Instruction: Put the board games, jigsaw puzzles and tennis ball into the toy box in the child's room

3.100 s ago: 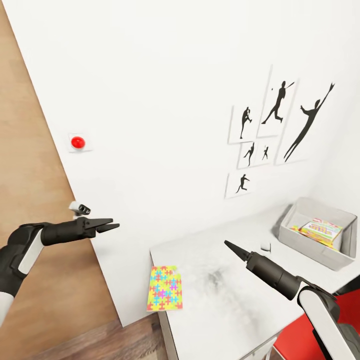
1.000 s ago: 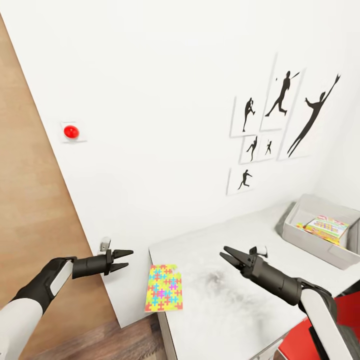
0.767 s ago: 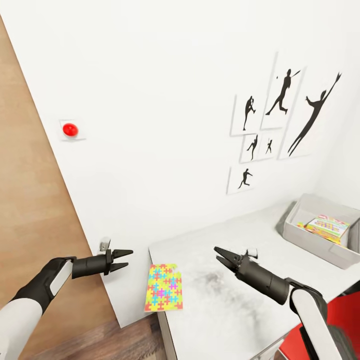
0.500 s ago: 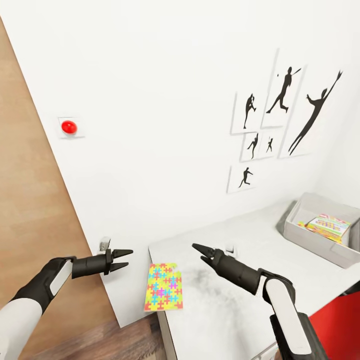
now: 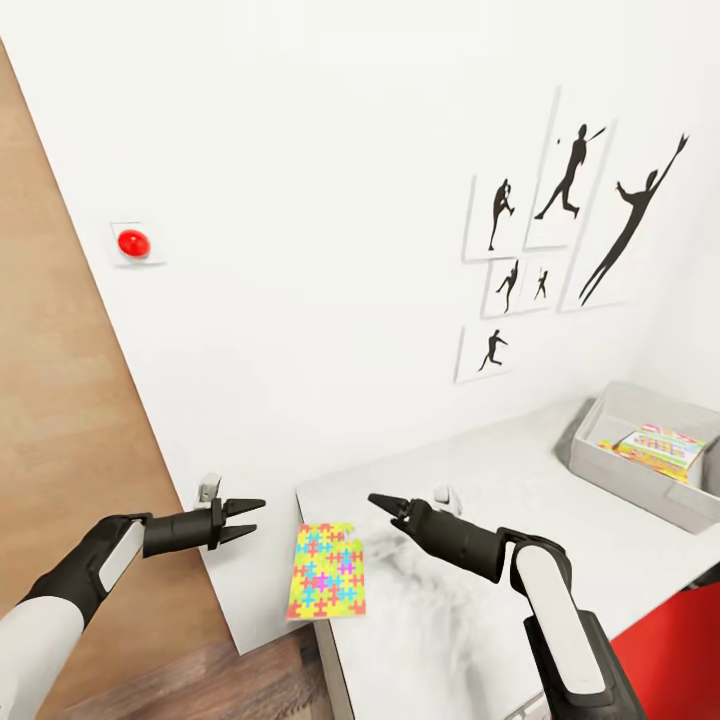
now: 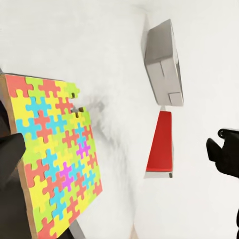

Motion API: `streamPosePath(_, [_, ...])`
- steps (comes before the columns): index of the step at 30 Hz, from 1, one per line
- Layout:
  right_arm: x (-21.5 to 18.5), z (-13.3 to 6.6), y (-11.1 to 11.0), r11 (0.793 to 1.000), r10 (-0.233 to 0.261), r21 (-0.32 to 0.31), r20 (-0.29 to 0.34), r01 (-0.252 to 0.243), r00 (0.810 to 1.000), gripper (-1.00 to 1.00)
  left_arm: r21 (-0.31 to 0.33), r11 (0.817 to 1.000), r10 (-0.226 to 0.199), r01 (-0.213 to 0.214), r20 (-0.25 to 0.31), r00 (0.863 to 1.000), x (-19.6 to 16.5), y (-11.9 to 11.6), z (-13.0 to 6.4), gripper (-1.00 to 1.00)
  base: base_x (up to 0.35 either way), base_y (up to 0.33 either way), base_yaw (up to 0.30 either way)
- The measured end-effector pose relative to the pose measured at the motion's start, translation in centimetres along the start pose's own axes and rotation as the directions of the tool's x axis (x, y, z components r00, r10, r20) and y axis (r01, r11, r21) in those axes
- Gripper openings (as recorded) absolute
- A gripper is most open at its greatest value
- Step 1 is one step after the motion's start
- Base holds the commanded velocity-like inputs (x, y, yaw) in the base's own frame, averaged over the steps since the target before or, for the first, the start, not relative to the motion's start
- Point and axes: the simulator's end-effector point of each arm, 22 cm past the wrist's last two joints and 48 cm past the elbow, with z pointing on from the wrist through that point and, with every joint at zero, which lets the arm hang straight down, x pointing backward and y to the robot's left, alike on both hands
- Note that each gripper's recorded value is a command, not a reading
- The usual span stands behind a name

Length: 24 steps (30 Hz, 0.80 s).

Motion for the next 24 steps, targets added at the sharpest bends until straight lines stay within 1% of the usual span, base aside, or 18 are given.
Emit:
streamPosePath(16, [-0.2,0.3,-2.1,1.0,0.003,0.002,0.02,-0.003,1.0,1.0,0.003,1.0,-0.001,0.001,-0.001,1.0,0.4,1.9,0.7,1.0,0.0,0.0,0.0])
streamPosePath(24, [-0.1,0.5,-2.9,1.0,-0.003,0.001,0.024,0.003,1.0,1.0,0.026,1.0,-0.005,0.005,-0.018,1.0,1.5,2.2,2.7,1.0,0.0,0.0,0.0])
